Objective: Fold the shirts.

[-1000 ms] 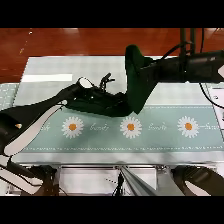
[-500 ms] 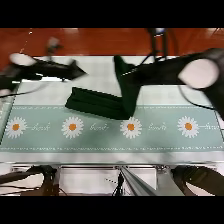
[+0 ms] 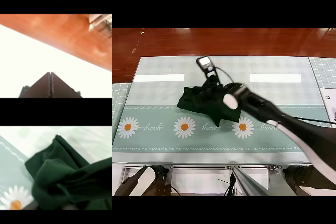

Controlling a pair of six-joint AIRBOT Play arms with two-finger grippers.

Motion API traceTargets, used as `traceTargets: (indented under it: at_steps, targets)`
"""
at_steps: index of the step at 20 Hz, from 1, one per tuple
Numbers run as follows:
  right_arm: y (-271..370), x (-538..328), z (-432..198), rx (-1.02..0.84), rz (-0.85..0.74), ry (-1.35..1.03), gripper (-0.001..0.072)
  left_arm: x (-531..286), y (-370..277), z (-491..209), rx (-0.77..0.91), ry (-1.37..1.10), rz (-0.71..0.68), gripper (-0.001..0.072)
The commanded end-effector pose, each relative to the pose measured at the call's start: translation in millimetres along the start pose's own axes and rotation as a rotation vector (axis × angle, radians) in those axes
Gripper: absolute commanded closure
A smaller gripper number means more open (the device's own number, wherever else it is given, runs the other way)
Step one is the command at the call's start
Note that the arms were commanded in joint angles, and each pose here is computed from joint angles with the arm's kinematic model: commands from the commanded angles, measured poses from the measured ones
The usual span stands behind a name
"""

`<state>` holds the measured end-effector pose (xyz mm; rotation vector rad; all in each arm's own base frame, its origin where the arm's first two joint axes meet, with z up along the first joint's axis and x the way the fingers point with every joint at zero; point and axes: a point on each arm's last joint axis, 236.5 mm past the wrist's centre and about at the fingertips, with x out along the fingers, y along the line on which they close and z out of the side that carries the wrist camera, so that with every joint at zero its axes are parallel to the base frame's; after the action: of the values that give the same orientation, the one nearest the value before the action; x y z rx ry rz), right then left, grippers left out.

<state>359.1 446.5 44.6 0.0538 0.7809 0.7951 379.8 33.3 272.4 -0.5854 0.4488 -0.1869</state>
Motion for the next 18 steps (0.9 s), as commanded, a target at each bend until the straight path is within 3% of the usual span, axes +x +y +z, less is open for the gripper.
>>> traceTargets:
  at_steps: [1,4,7,10,11,13,14,15,16,17,18]
  targets:
    - [25.2,21.4,35.8,0.179,0.097,-0.222,0.0219,-18.4,-21.8,-4.0,0.063,-0.015,-0.004,0.0681]
    - [16.1,-10.5,89.7,0.244,0.113,-0.405,0.0208,-1.4,-21.9,-30.3,0.046,0.061,-0.028,0.0681]
    - [-9.8,-53.1,117.7,0.222,0.079,-0.425,0.0210,14.7,-6.8,-65.2,-0.010,0.143,-0.028,0.0680]
    - [-75.0,-100.2,77.7,0.082,-0.106,-0.142,0.0209,23.5,10.1,-90.8,-0.056,0.197,-0.013,0.0681]
    - [-113.6,-125.7,42.9,0.044,-0.229,0.031,0.0214,24.9,13.0,-95.7,-0.043,0.207,-0.012,0.0680]
    - [-198.1,-198.6,-26.3,-0.026,-0.527,0.379,0.0291,25.4,15.3,-96.6,-0.017,0.207,-0.009,0.0680]
    - [-238.1,-237.5,-53.8,-0.043,-0.667,0.512,0.0290,25.8,15.9,-95.0,-0.012,0.200,-0.008,0.0642]
    - [-262.2,-255.1,-74.8,0.001,-0.716,0.559,0.0279,25.8,15.7,-95.1,-0.002,0.200,-0.009,0.0476]
    - [-272.7,-251.4,-100.2,0.117,-0.670,0.557,0.0223,25.8,15.6,-95.4,-0.003,0.202,-0.009,0.0266]
    - [-268.4,-232.6,-123.7,0.299,-0.554,0.520,0.0145,25.6,15.4,-95.9,-0.004,0.204,-0.010,0.0156]
    - [-257.3,-209.1,-135.2,0.484,-0.424,0.449,0.0098,25.5,15.2,-96.6,-0.004,0.207,-0.011,0.0156]
